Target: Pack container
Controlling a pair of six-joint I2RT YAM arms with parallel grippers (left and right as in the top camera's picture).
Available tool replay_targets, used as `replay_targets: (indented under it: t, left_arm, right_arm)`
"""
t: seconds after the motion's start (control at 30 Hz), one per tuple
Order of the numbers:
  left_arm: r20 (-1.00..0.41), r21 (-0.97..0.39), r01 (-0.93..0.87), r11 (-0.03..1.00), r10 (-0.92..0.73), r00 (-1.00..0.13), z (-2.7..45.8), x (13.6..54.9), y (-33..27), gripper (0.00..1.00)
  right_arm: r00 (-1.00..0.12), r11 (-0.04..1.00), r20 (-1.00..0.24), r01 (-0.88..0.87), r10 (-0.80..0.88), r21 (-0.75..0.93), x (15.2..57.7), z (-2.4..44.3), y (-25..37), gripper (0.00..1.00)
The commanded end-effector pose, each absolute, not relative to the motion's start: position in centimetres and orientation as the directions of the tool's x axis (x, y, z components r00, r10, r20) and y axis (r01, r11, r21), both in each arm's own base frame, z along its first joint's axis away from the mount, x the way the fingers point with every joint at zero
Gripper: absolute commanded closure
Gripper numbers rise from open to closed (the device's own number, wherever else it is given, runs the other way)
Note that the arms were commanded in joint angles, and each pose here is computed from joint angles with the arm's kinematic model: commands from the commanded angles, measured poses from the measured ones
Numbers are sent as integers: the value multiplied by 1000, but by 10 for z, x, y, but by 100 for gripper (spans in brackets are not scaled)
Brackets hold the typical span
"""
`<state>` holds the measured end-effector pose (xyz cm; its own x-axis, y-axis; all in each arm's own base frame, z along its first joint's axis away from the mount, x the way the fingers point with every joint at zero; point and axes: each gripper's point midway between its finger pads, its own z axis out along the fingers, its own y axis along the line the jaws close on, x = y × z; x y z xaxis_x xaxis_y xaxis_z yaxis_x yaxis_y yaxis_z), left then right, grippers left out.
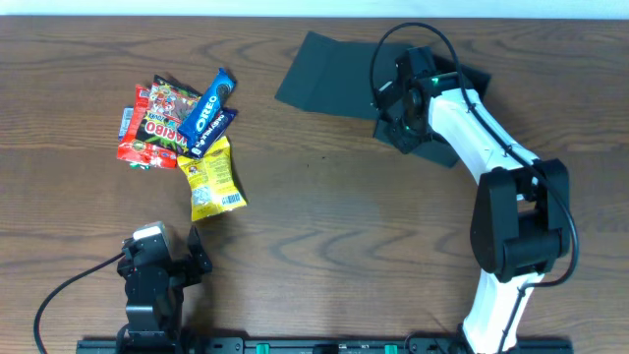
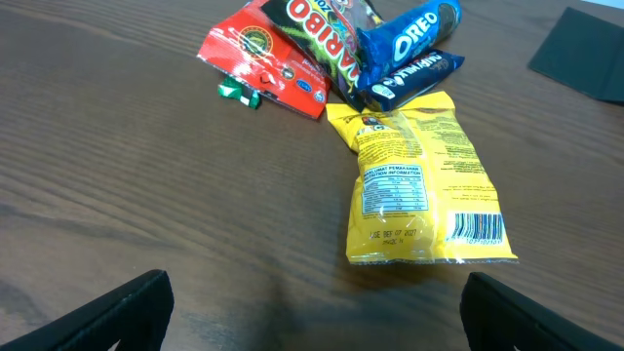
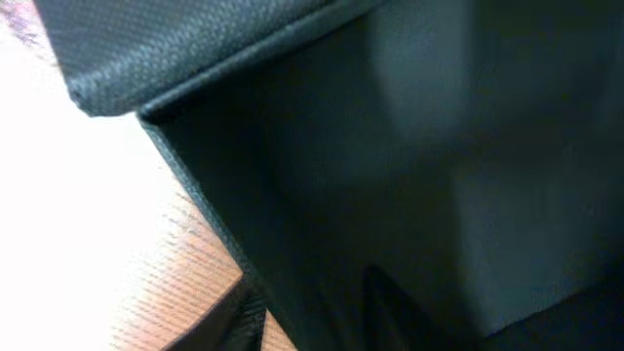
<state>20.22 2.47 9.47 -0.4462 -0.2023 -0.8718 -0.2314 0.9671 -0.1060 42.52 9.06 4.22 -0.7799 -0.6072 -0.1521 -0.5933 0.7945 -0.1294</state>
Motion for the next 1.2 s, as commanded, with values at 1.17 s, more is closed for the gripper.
replay_targets:
  t: [1.17]
  left_arm:
    - [-871, -92, -228, 969, -190, -453, 91, 202, 25, 5]
  right_arm:
    - [-940, 961, -275, 136, 201, 240, 374, 52, 295, 99]
